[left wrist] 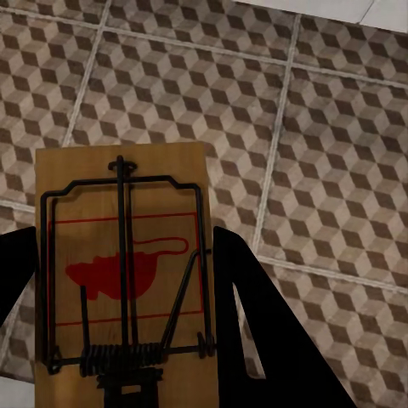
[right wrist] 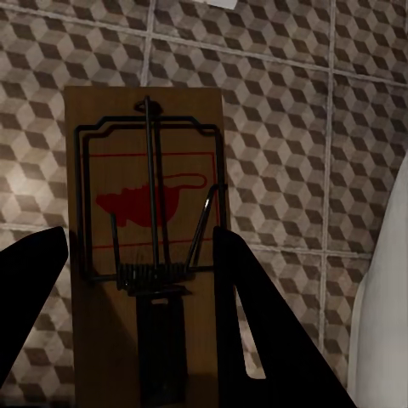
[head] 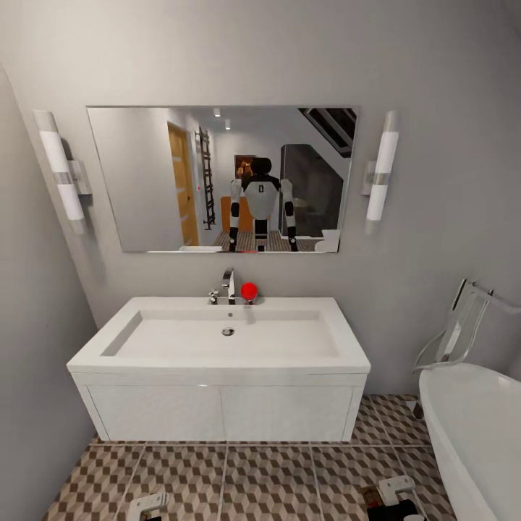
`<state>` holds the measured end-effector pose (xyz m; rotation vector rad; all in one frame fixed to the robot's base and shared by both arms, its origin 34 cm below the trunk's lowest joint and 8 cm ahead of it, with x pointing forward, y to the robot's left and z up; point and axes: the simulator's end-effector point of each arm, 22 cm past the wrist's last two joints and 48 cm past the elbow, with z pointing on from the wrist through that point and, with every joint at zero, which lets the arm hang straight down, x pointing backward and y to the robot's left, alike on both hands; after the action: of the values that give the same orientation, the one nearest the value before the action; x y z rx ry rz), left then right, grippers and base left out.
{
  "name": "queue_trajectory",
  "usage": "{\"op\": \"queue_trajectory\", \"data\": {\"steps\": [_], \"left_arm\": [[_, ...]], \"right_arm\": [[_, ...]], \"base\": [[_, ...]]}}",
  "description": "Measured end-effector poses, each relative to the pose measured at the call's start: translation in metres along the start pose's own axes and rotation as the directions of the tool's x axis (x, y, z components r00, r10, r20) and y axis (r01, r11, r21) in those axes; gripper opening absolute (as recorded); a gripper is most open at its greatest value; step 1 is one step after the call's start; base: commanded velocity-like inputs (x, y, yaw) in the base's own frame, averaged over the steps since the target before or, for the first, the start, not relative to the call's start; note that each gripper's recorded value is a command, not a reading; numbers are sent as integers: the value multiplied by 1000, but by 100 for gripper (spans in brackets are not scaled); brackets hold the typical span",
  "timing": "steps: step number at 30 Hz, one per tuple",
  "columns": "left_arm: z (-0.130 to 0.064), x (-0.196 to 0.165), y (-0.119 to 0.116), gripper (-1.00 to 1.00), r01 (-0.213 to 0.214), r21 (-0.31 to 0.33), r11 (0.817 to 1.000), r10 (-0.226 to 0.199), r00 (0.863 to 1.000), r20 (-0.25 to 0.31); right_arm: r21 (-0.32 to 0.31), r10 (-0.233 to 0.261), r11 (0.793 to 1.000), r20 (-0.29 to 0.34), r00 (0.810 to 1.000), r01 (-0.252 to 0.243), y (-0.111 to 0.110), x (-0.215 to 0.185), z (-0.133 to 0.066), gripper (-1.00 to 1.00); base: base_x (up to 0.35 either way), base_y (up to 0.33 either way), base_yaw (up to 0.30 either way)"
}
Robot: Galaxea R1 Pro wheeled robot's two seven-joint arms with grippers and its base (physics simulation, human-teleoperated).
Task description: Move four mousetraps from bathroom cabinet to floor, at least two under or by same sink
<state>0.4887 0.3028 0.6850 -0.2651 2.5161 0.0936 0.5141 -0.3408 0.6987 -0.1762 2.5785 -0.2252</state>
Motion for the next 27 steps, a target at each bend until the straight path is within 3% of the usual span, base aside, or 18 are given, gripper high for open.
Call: {"op": "queue_trajectory", "data": {"steps": [10, 21, 27], "left_arm": [[0, 0, 0, -100, 0, 0, 1000, 0, 1000, 0], [0, 0, 0, -100, 0, 0, 1000, 0, 1000, 0], [0, 0, 0, -100, 0, 0, 1000, 0, 1000, 0]], "right_arm": [[0, 0, 1000, 0, 1000, 0, 0, 0, 0, -100], [0, 0, 1000, -1, 1000, 0, 0, 0, 0, -100], [0, 0, 1000, -1, 1000, 0, 0, 0, 0, -100]], "base": [[17, 0, 0], [288, 0, 0], [89, 0, 0]]}}
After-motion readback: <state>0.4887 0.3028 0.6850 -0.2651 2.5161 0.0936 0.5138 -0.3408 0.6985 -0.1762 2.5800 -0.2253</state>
